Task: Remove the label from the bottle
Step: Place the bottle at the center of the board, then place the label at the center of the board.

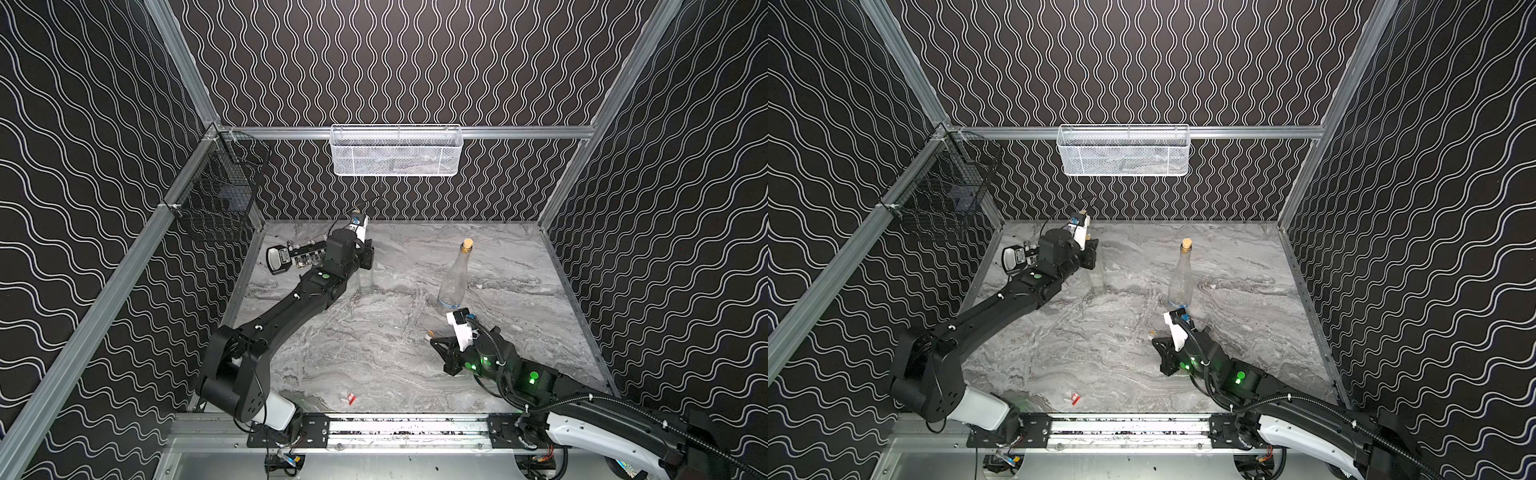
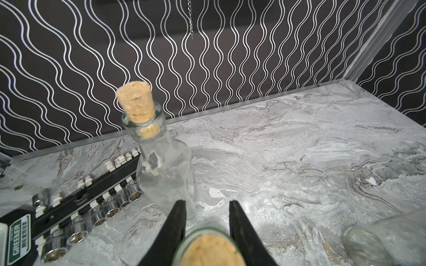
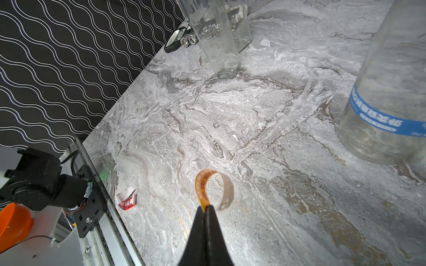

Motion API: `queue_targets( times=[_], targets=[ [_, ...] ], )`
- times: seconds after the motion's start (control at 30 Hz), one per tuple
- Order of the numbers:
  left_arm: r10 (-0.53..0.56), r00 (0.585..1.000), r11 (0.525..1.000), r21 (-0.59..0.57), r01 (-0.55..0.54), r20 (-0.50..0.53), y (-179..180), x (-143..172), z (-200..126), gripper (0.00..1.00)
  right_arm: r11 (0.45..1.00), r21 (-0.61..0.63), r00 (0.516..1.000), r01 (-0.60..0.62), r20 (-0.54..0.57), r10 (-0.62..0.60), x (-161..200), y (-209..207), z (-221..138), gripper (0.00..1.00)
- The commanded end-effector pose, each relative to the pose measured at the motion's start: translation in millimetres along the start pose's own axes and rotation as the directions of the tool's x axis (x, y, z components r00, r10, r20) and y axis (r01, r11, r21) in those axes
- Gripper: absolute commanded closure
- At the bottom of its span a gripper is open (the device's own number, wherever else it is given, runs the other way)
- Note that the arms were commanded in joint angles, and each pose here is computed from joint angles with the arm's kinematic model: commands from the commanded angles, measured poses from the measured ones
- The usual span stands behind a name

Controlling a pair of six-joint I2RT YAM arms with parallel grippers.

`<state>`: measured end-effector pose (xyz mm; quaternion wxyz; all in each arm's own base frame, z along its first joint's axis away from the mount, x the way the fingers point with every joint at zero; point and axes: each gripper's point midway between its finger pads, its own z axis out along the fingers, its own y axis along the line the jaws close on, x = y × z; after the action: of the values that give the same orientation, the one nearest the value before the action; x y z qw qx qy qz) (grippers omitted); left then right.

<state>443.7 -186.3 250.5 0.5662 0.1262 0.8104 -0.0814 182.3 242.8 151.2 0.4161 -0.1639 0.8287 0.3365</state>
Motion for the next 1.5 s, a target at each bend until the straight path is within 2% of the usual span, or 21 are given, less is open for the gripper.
queue_targets(
  times=[0.0,0.13,0.27,0.43,0.67,0.9,1.13,1.23,1.33,1.47],
  targets=[
    [0.005,0.997,1.0,0.014,-0.006,0.076,-2.1,-21.4,-0.4,1.0,1.0,-0.012,0.999,-0.004,0.035,0.004,-10.6,4.9,-0.8,1.0],
    [0.007,0.997,1.0,0.023,-0.009,0.071,-3.9,-19.5,0.1,0.84,1.0,-0.013,0.999,-0.004,0.036,0.004,-12.1,5.5,-0.6,1.0],
    [0.008,0.998,1.0,0.026,-0.01,0.067,-4.4,-18.2,0.4,0.62,1.0,-0.013,0.999,-0.001,0.039,0.002,-13.6,6.1,-0.9,1.0],
    [0.006,0.998,1.0,0.03,-0.008,0.067,-4.9,-18.9,-1.0,0.43,1.0,-0.012,0.999,-0.001,0.039,0.001,-14.5,6.5,-0.8,1.0],
    [0.009,0.996,1.0,0.006,-0.009,0.085,0.9,-27.9,-13.6,0.03,1.0,-0.013,1.0,0.0,0.025,0.0,-15.0,8.4,0.9,1.0],
    [0.004,0.987,1.0,0.019,-0.007,0.16,2.6,-66.4,-52.6,0.01,1.0,-0.019,1.0,-0.014,-0.026,0.014,-5.9,9.3,0.0,1.0],
    [-0.011,0.98,1.0,-0.004,0.012,0.198,14.5,-79.8,-107.6,0.01,0.999,-0.043,0.994,-0.03,-0.104,0.025,2.5,15.4,-4.2,1.0],
    [-0.008,0.984,1.0,-0.002,0.009,0.178,17.7,-68.0,-131.1,0.01,0.999,-0.053,0.986,-0.014,-0.165,0.005,9.7,18.5,-7.3,1.0],
    [0.016,0.992,1.0,-0.007,-0.016,0.126,21.6,-43.0,-150.3,0.01,0.998,-0.068,0.961,0.012,-0.273,-0.03,23.4,23.2,-9.0,1.0],
    [0.013,0.998,0.994,-0.113,-0.006,0.067,44.2,-4.1,-172.8,0.01,0.994,-0.111,0.903,0.001,-0.426,-0.049,48.4,32.4,-7.5,1.0]
  ],
)
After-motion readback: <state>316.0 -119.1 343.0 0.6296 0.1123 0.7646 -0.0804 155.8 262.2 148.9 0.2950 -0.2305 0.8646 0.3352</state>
